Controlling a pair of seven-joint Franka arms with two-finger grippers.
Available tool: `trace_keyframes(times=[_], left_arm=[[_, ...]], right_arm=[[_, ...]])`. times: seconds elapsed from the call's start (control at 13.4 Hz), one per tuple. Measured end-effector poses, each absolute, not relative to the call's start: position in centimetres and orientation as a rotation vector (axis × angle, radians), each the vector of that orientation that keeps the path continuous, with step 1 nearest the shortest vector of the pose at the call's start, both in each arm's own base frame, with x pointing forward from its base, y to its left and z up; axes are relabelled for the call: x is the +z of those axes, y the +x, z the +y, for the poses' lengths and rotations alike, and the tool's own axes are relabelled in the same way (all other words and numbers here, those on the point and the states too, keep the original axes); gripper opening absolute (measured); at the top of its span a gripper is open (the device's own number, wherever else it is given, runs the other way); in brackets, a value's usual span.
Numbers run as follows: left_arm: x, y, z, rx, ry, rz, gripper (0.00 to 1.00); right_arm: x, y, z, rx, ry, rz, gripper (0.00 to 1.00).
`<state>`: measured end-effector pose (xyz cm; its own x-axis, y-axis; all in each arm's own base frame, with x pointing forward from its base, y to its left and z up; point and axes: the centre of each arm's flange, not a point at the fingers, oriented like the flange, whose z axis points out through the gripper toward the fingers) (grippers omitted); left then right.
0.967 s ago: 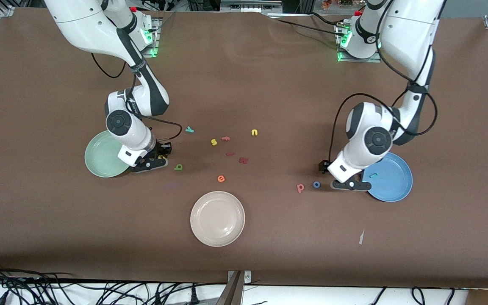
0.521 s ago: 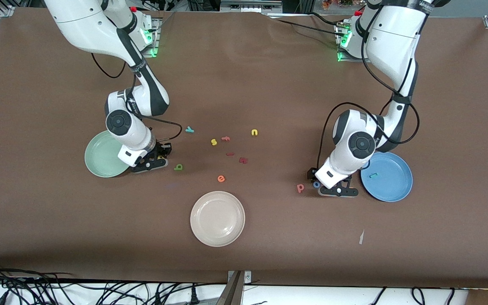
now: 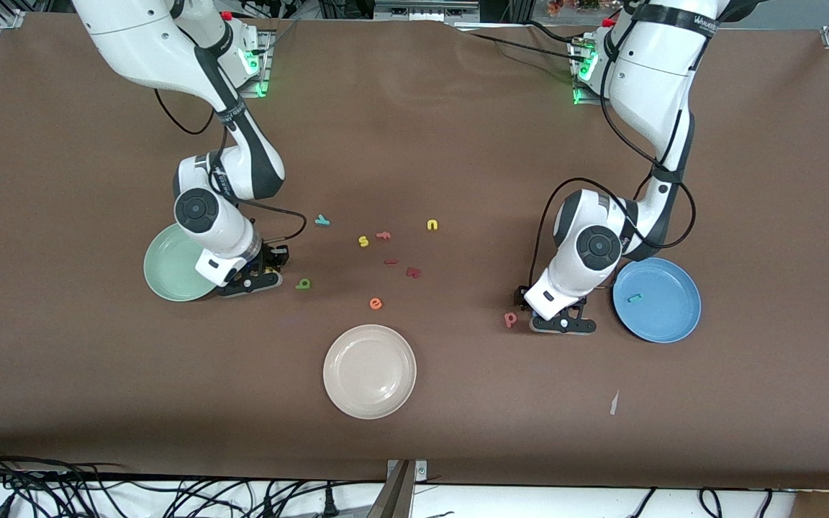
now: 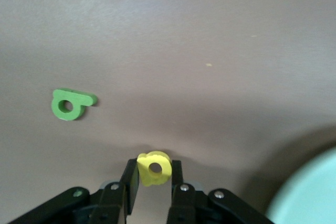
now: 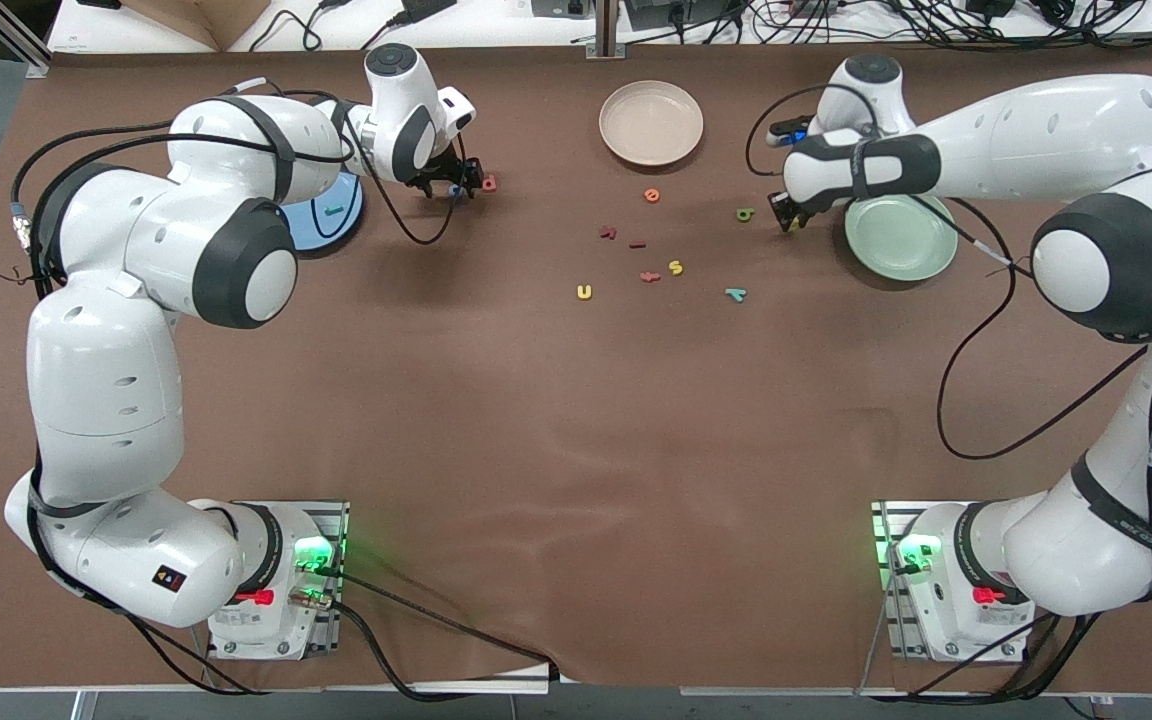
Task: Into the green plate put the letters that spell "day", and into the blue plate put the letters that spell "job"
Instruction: 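Carry the yellow a into the green plate and open the right gripper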
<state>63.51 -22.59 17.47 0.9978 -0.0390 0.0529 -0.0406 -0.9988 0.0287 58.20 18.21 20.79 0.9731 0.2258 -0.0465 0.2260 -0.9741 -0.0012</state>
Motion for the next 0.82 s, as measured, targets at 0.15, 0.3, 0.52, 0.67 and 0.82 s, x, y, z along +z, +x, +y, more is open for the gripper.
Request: trace_keyframes(times=[0.15,0.3,0.52,0.67,0.82], left_arm=[[17.3,63.6,-22.4,0.082,3.114,-0.060,0.60],[17.1,63.6,-22.5,0.089,3.114,-0.062,0.61],[17.4,63.9,-22.6,0.120,3.110,-0.063,0.62],[17.8,64.2,-22.7,0.135,3.108,-0.064,0.59],[17.9,64.3,-22.6,0.142,3.109,-0.062,0.56]], right_arm=[[23.6,59.6,16.3,-0.124,3.102,0.328,0.29],[25.2,60.5,12.9,-0.144,3.082,0.325,0.29],[25.1,61.1,7.8,-0.167,3.055,0.316,0.29],[24.4,61.2,5.1,-0.186,3.050,0.297,0.29],[23.6,61.2,3.2,-0.208,3.050,0.283,0.32]])
